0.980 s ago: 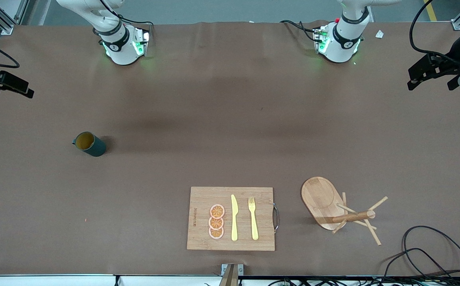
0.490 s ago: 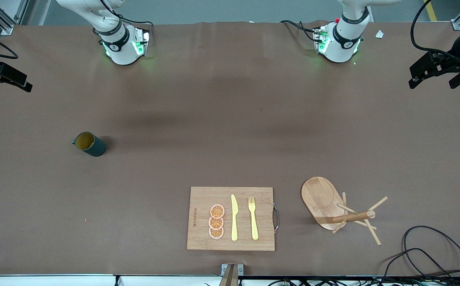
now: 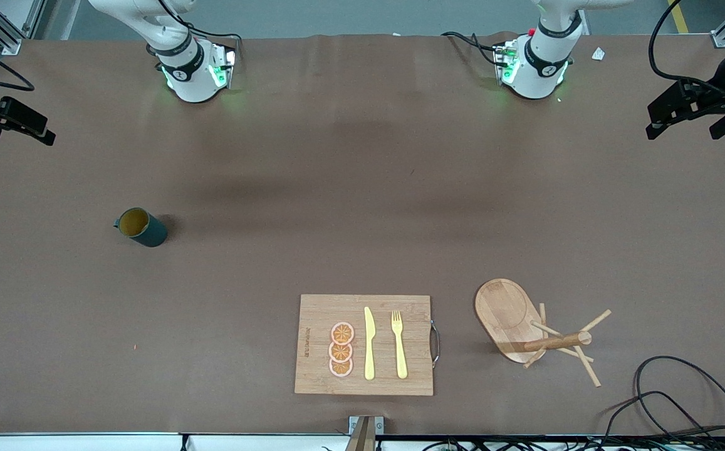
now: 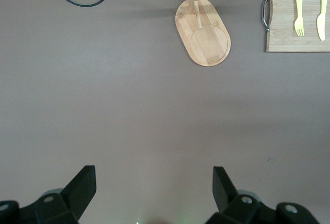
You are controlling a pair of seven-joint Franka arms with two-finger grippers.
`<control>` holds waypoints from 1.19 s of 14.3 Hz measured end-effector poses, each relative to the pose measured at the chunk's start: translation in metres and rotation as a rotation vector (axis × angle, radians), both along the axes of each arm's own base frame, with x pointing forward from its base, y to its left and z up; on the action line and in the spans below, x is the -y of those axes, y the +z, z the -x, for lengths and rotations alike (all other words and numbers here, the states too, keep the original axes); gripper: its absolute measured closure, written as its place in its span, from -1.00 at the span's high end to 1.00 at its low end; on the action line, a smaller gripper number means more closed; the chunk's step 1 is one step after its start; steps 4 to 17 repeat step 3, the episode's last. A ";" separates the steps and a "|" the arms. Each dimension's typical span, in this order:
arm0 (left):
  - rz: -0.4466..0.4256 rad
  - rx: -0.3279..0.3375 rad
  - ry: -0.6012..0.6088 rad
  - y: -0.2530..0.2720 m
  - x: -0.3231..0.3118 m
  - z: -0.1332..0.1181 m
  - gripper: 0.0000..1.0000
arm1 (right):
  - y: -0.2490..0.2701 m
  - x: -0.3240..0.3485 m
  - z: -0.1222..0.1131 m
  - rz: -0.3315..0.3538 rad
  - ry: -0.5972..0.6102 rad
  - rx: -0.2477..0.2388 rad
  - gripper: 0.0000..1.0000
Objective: Transfer cup from left to right arm and place
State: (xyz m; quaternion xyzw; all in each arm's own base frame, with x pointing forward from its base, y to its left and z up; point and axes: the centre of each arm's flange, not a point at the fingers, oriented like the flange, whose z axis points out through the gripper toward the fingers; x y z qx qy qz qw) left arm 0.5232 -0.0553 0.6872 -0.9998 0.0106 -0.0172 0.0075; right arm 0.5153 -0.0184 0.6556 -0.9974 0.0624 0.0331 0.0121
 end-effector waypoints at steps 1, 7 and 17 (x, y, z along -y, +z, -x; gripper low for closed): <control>0.000 0.000 0.004 0.000 -0.002 0.000 1.00 | 0.000 0.000 0.000 0.000 0.000 0.000 1.00; 0.000 0.000 0.012 0.000 -0.006 -0.001 1.00 | -0.001 0.000 0.000 -0.001 -0.002 -0.001 1.00; 0.000 0.000 0.012 0.000 -0.006 -0.001 1.00 | -0.001 0.000 0.000 -0.001 -0.002 -0.001 1.00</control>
